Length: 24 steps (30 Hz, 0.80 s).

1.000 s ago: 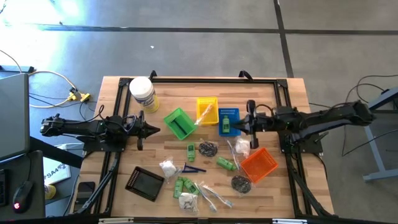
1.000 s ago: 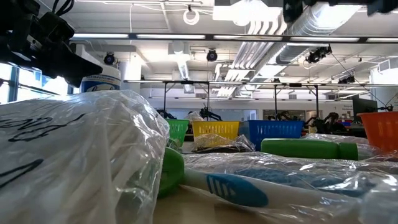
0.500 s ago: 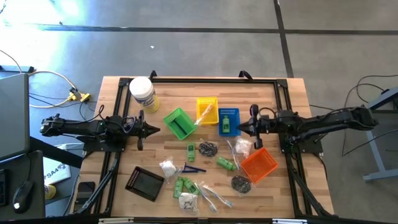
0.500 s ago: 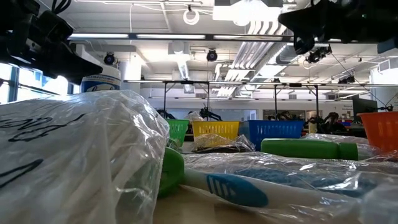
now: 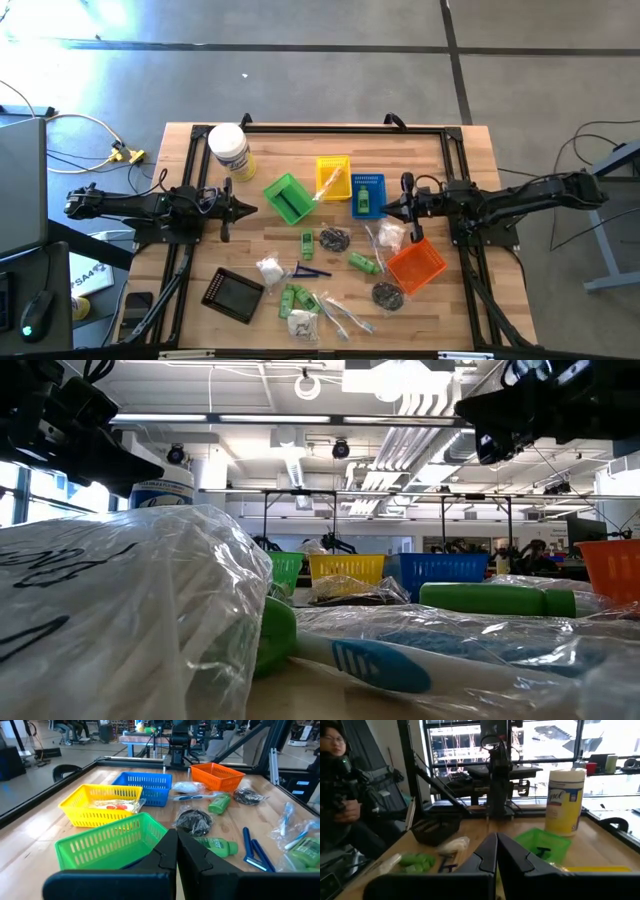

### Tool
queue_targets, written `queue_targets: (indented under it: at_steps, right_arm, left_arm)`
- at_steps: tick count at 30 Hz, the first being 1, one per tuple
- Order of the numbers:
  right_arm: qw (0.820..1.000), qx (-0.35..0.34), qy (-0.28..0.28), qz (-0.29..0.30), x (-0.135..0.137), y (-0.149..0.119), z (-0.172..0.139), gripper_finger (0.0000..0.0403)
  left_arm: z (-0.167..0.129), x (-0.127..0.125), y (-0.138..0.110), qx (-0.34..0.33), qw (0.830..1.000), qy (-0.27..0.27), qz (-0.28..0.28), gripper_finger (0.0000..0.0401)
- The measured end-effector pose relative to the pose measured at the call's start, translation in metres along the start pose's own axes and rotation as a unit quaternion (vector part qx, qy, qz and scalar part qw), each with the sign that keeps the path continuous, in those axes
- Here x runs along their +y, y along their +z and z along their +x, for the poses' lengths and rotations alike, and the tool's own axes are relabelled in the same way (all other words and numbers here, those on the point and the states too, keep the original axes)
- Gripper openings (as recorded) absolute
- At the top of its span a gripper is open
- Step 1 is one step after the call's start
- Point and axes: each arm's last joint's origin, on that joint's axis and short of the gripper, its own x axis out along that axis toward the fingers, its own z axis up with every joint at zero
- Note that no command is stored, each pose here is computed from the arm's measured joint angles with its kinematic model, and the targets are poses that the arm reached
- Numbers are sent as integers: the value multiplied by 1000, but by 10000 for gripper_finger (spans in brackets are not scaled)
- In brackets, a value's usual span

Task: Pick & Place Travel size toiletries
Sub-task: Put the cotton pack into the black basket

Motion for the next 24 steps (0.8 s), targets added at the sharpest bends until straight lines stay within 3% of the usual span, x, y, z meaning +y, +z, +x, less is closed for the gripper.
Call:
queue_targets:
  at_steps: [6, 10, 15, 20, 24]
  right_arm:
    - [998, -46, -31, -10, 2, -14, -14, 3]
    - [998, -61, -23, -10, 3, -11, -17, 3]
    - [997, -73, 28, -9, 6, -8, -18, 3]
    - [997, -76, 20, -19, 6, -8, -18, 3]
    - [997, -73, 7, -31, 5, -8, -18, 3]
  left_arm:
    - [0, 0, 0, 0, 1000, -1, -12, 0]
    - [0, 0, 0, -2, 1000, -8, -15, 0]
    - [0, -1, 6, -32, 999, -11, -29, 0]
    - [-2, -4, 16, -85, 995, -54, -16, 0]
    - [-2, -4, 17, -91, 994, -56, -18, 0]
